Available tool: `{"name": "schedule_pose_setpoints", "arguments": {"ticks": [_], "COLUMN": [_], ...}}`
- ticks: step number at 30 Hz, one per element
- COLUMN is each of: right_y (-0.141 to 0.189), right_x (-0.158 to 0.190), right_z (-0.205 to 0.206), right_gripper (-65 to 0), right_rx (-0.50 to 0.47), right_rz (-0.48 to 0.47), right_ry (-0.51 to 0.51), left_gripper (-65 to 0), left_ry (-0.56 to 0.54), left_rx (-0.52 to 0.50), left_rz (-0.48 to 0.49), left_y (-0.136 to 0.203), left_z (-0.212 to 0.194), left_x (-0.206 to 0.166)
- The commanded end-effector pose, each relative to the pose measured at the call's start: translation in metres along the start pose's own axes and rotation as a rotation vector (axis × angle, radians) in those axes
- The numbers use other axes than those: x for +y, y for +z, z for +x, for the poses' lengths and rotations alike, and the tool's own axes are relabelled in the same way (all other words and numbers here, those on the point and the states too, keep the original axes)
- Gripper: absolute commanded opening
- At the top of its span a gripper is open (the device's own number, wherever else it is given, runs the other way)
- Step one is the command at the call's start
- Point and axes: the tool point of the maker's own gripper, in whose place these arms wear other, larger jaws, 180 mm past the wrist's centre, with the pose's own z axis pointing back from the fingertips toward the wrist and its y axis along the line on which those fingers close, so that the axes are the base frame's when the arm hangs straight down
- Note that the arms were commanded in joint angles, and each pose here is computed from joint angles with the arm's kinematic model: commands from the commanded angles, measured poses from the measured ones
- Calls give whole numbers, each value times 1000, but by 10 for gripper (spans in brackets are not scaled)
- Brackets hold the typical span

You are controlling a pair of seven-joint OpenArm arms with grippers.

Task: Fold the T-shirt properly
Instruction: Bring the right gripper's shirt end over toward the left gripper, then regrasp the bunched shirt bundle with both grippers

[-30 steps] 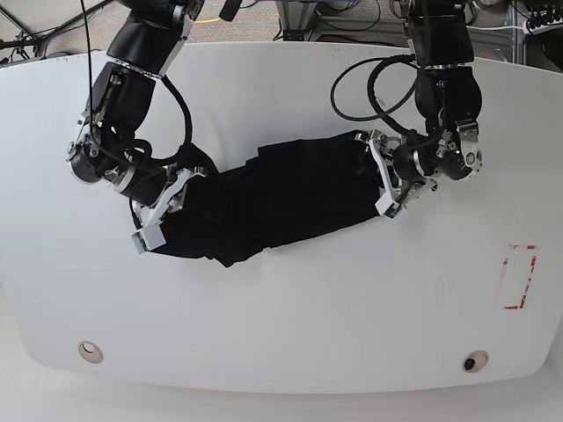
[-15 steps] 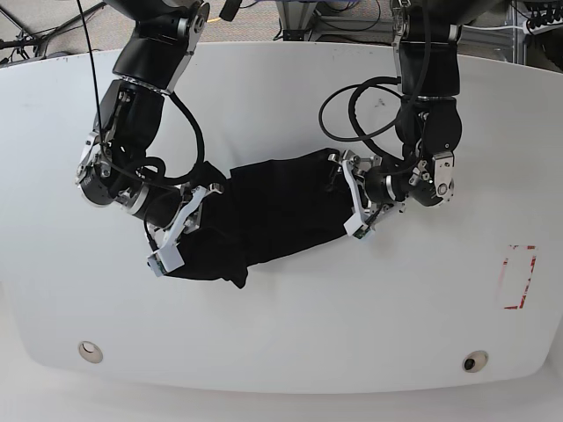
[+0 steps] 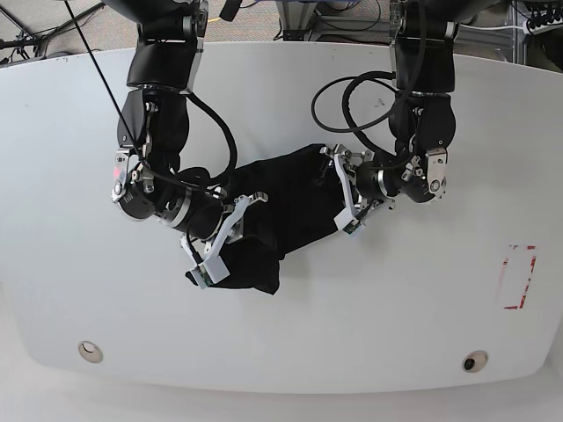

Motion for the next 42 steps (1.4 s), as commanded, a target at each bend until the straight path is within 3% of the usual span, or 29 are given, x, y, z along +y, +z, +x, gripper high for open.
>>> {"name": "schedule_pose_setpoints", "arguments": {"ticks": [1, 8, 10, 12, 17, 20, 27, 35, 39, 42], "right_y": [-2, -25, -33, -38, -46, -48, -49, -53, -70, -78], "right_x": [4, 24, 32, 37, 43, 46, 51, 66, 111, 139], "right_z": [17, 6, 0, -6, -17, -19, -11, 3, -8, -2], "right_gripper": [-650, -640, -601, -504, -165, -70, -68, -68, -68, -68], "right_rx": [-35, 42, 79, 110, 173, 187, 164, 105, 130, 91], "right_rz": [-15, -34, -40, -51, -105, -110, -77, -19, 77, 125], "right_ry": [43, 113, 149, 177, 261, 292, 289, 283, 331, 353], "left_gripper": [-312, -312, -312, -312, -312, -312, -312, -312, -312, -312], "left_ry": [-15, -13, -14, -12, -26, -33, 7, 92, 122, 122], "left_rx": [30, 30, 29, 28, 8, -70, -254, -364, -375, -367], "left_rz": [21, 16, 16, 17, 32, 63, 106, 248, 337, 385], "left_y": [3, 2, 2, 2, 8, 27, 75, 143, 179, 196], "left_z": [-3, -3, -3, -3, 5, 22, 51, 37, 20, 12], "left_x": [5, 3, 3, 3, 7, 14, 34, 88, 117, 128]}}
